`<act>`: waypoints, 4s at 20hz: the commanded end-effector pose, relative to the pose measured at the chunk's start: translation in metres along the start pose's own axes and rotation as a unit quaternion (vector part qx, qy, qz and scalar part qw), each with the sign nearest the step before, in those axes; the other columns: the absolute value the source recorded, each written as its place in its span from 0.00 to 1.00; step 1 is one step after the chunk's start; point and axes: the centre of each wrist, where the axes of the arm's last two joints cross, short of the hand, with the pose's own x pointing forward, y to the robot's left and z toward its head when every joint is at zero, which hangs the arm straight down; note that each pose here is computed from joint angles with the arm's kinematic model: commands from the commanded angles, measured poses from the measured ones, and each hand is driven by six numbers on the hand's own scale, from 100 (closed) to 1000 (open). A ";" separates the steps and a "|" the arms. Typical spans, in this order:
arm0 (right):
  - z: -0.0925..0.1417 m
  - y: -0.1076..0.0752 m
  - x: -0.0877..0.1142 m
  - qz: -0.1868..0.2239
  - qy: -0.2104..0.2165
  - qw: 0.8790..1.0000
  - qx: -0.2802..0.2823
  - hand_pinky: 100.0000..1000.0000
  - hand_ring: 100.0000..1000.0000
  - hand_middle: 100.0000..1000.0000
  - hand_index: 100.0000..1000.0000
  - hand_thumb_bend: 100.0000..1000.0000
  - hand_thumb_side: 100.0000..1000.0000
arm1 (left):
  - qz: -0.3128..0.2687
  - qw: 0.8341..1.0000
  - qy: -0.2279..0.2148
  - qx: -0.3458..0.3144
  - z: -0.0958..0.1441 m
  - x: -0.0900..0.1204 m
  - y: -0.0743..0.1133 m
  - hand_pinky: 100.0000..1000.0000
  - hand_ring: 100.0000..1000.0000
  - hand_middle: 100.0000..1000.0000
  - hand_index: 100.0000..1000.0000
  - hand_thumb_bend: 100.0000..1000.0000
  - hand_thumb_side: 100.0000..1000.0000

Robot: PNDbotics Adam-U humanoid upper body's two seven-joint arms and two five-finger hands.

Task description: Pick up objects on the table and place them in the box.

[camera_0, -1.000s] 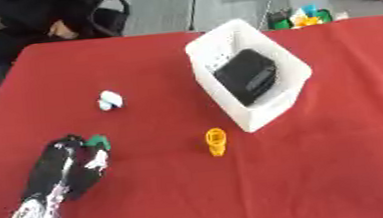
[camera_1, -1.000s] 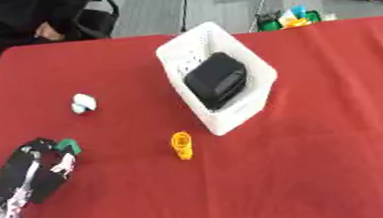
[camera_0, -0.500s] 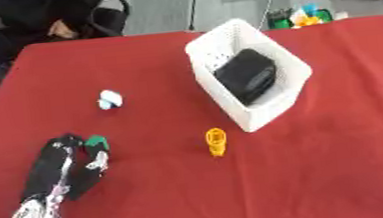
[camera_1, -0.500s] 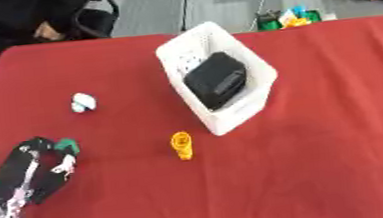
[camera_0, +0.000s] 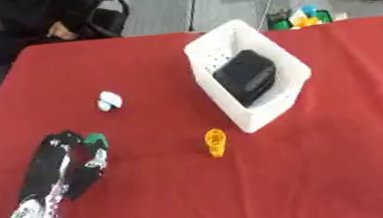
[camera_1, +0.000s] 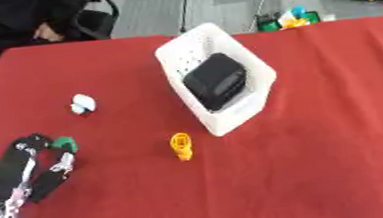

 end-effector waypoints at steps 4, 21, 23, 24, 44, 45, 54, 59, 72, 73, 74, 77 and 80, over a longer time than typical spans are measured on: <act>-0.006 0.000 0.006 -0.004 -0.016 1.000 0.000 0.73 0.75 0.60 0.70 0.00 1.00 | -0.008 1.000 -0.010 0.026 -0.006 0.001 0.016 1.00 0.79 0.67 0.58 0.00 0.86; -0.007 -0.001 0.006 -0.004 -0.016 1.000 0.000 0.73 0.75 0.60 0.70 0.00 1.00 | -0.012 0.998 -0.029 0.052 -0.015 0.009 0.033 1.00 0.79 0.66 0.57 0.00 0.84; -0.007 -0.001 0.006 -0.004 -0.015 1.000 0.000 0.74 0.75 0.60 0.70 0.00 1.00 | -0.011 0.998 -0.033 0.057 -0.017 0.011 0.036 1.00 0.79 0.66 0.57 0.00 0.83; -0.007 -0.001 0.006 -0.004 -0.015 1.000 0.000 0.74 0.75 0.60 0.70 0.00 1.00 | -0.010 0.998 -0.035 0.058 -0.018 0.012 0.038 1.00 0.79 0.66 0.57 0.00 0.83; -0.007 -0.002 0.006 -0.005 -0.011 1.000 0.003 0.74 0.75 0.60 0.70 0.00 1.00 | -0.001 0.992 -0.097 0.086 -0.039 0.041 0.069 1.00 0.78 0.65 0.56 0.00 0.79; -0.007 -0.002 0.006 -0.005 -0.011 1.000 0.003 0.74 0.75 0.60 0.70 0.00 1.00 | 0.000 0.991 -0.101 0.087 -0.040 0.043 0.070 0.99 0.78 0.65 0.56 0.00 0.79; -0.006 -0.002 0.006 -0.005 -0.006 1.000 0.007 0.74 0.75 0.60 0.70 0.00 1.00 | 0.007 0.985 -0.144 0.100 -0.052 0.065 0.086 0.99 0.78 0.64 0.56 0.00 0.77; -0.005 -0.002 0.006 -0.006 -0.004 1.000 0.010 0.74 0.75 0.60 0.70 0.00 1.00 | 0.017 0.979 -0.173 0.107 -0.064 0.084 0.097 0.98 0.77 0.64 0.56 0.00 0.77; -0.004 -0.001 0.006 -0.008 -0.002 1.000 0.015 0.74 0.75 0.60 0.70 0.00 1.00 | 0.044 0.969 -0.214 0.114 -0.084 0.118 0.112 0.97 0.76 0.62 0.56 0.00 0.77; -0.004 -0.001 0.006 -0.008 -0.002 1.000 0.015 0.74 0.75 0.60 0.70 0.00 1.00 | 0.047 0.968 -0.217 0.114 -0.085 0.120 0.113 0.96 0.76 0.62 0.56 0.00 0.78; -0.004 -0.001 0.006 -0.008 -0.001 1.000 0.015 0.74 0.75 0.60 0.70 0.00 1.00 | 0.051 0.968 -0.220 0.114 -0.087 0.124 0.114 0.96 0.76 0.62 0.56 0.00 0.78; -0.003 0.000 0.006 -0.009 -0.001 1.000 0.016 0.74 0.75 0.60 0.70 0.00 1.00 | 0.061 0.966 -0.226 0.112 -0.092 0.133 0.116 0.96 0.75 0.61 0.55 0.00 0.79; -0.003 0.000 0.006 -0.010 0.000 1.000 0.017 0.74 0.75 0.60 0.70 0.00 1.00 | 0.068 0.964 -0.234 0.108 -0.097 0.141 0.117 0.96 0.75 0.61 0.55 0.00 0.79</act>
